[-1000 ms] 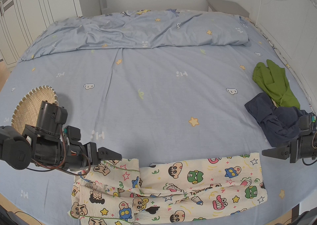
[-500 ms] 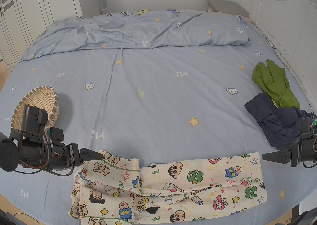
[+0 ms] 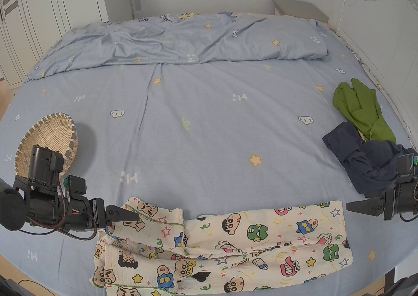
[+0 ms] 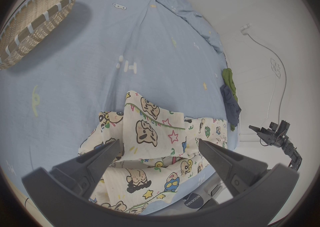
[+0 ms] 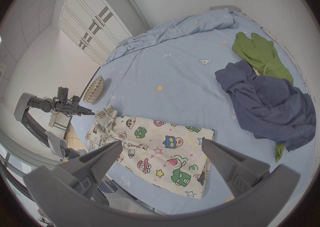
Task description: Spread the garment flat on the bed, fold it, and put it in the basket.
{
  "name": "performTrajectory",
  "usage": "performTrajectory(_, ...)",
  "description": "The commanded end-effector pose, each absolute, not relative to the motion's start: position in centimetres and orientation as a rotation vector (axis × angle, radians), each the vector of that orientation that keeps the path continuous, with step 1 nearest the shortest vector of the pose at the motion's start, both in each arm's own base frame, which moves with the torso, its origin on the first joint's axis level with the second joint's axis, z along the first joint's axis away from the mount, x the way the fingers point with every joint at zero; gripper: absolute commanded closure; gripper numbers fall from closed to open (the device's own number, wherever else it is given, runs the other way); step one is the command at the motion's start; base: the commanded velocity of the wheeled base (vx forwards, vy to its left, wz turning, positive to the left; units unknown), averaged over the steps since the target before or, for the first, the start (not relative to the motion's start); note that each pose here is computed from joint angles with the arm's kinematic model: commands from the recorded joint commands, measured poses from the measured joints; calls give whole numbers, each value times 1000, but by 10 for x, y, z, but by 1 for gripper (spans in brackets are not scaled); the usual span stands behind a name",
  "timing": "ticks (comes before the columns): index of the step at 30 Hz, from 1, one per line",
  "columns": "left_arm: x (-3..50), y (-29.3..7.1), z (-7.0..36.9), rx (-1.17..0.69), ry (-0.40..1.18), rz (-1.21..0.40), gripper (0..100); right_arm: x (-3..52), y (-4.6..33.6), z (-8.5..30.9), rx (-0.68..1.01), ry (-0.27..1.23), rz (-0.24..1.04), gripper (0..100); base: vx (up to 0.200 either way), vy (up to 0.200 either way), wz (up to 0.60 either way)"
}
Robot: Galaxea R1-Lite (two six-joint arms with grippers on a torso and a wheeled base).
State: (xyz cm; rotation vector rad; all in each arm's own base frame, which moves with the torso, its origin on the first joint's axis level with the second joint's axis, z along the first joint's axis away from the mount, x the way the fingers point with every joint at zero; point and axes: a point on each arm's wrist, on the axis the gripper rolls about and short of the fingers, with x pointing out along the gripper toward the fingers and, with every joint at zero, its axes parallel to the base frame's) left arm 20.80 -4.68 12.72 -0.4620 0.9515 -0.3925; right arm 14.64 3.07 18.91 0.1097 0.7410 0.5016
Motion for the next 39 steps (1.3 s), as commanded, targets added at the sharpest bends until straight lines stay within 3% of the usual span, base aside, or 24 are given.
performTrajectory(1, 215, -47, 114, -455, 1006, -379, 0, 146, 31, 188, 110, 743, 502, 0, 0, 0, 0)
performTrajectory(21, 216, -55, 104, -440, 1062, -400, 0, 144, 30, 190, 109, 734, 501, 0, 0, 0, 0)
performTrajectory(22, 216, -55, 103, -438, 1064, -403, 100, 144, 30, 190, 109, 734, 501, 0, 0, 0, 0)
performTrajectory(39, 202, -48, 94, -438, 1101, -377, 100, 144, 30, 190, 108, 730, 494, 0, 0, 0, 0)
